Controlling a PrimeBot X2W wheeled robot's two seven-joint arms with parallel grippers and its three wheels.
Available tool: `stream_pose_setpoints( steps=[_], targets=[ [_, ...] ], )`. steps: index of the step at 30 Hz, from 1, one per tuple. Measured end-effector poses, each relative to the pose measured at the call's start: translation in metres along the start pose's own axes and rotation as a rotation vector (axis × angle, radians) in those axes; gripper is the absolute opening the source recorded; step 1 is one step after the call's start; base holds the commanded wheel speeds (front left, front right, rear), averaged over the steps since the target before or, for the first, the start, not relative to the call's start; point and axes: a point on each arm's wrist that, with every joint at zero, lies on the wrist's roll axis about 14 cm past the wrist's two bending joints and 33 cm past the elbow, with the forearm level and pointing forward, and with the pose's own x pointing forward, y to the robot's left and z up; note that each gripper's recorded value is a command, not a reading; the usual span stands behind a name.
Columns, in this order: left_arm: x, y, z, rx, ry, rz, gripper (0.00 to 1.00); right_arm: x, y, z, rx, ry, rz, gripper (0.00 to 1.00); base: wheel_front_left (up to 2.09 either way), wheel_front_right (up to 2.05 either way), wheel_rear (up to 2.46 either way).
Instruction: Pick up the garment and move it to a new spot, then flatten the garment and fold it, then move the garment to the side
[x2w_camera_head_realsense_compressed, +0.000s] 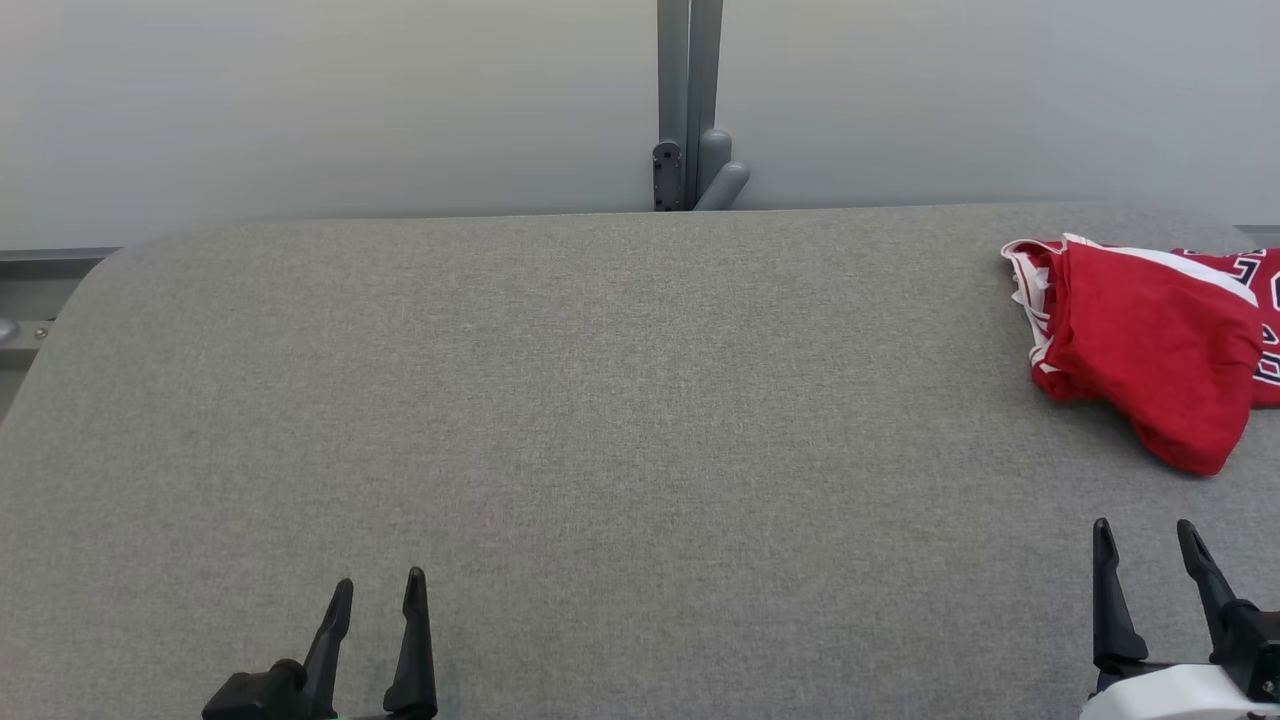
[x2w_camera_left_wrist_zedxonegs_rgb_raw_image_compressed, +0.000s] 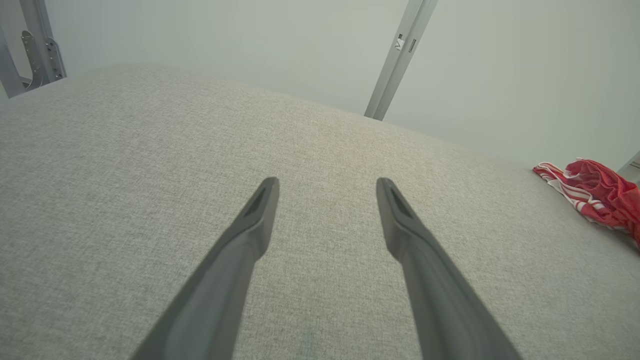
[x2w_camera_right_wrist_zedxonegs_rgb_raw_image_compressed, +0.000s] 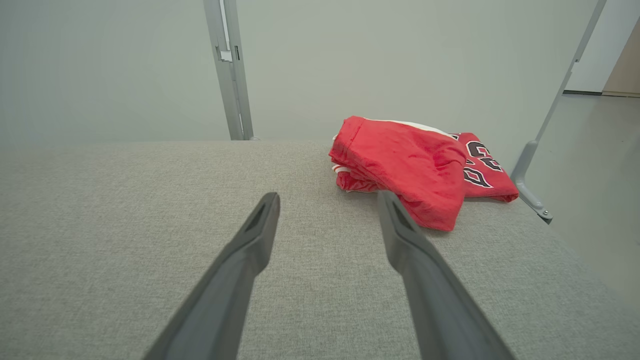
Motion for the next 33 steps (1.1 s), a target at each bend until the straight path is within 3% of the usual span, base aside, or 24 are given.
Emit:
stream_pose_setpoints(
  steps=[25,26,33],
  targets=[
    [-0.002,0.0,-0.007,-0.004,0.021,0.005,1.0,-0.003,0.001,-0.009,-0.002,0.031,-0.001,1.0,0.0,0.0,0.0],
    [-0.002,0.0,-0.007,-0.004,0.021,0.004,0.0,-0.003,0.001,-0.01,-0.002,0.031,-0.001,0.0,0.0,0.0,0.0],
    [-0.007,0.004,-0.025,-0.005,0.08,0.02,0.0,-0.01,0.003,-0.032,0.026,0.104,-0.009,0.0,0.0,0.0,0.0]
  ],
)
